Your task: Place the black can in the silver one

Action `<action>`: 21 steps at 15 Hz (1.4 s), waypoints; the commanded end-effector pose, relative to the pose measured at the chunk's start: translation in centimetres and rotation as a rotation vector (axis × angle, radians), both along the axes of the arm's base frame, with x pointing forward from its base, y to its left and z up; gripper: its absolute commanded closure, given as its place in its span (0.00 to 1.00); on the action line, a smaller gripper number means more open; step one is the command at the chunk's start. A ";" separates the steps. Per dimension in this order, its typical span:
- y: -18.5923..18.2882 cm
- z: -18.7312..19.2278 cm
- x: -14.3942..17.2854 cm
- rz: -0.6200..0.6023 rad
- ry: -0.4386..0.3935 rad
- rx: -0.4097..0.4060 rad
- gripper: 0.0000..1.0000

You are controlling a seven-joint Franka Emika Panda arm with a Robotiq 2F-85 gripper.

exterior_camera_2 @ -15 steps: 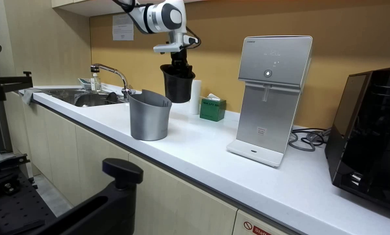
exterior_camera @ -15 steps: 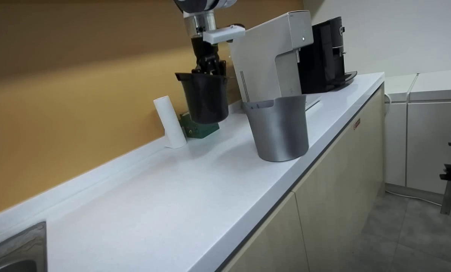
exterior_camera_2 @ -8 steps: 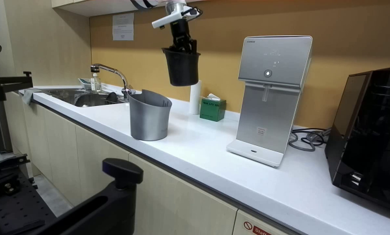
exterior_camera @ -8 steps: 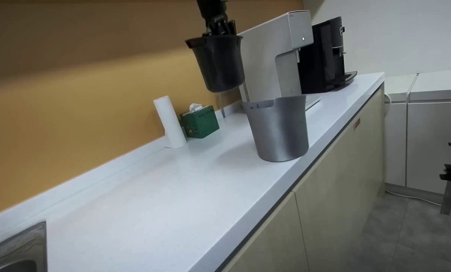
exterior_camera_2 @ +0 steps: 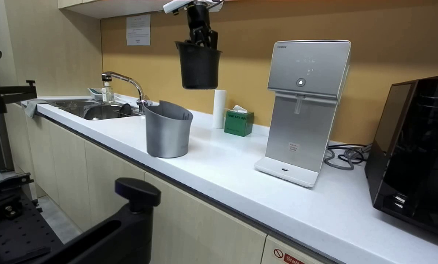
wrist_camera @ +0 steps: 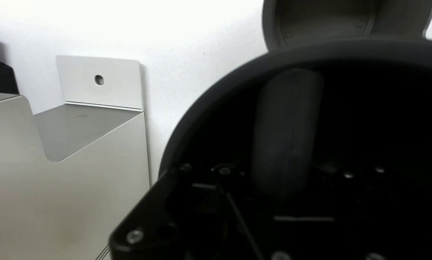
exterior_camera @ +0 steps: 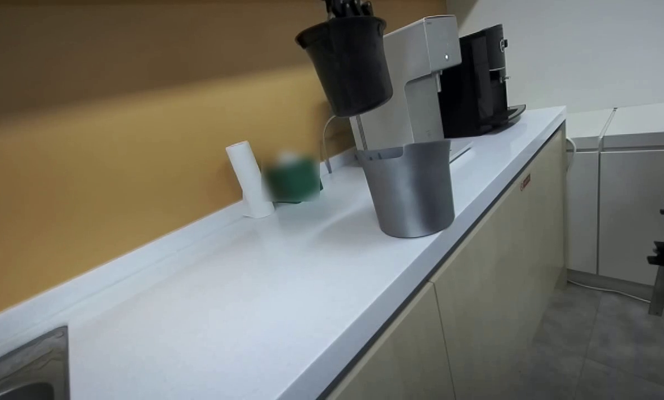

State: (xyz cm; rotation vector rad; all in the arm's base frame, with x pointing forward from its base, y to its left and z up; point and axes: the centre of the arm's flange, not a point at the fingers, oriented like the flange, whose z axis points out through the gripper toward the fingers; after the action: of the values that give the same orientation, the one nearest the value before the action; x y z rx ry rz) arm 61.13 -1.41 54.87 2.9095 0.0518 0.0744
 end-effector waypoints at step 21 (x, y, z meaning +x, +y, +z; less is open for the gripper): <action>-1.6 -6.2 -9.3 0.150 0.011 0.183 0.99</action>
State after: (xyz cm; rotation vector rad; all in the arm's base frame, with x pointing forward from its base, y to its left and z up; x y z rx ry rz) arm 54.57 -2.97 48.58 3.0785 0.3162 0.0498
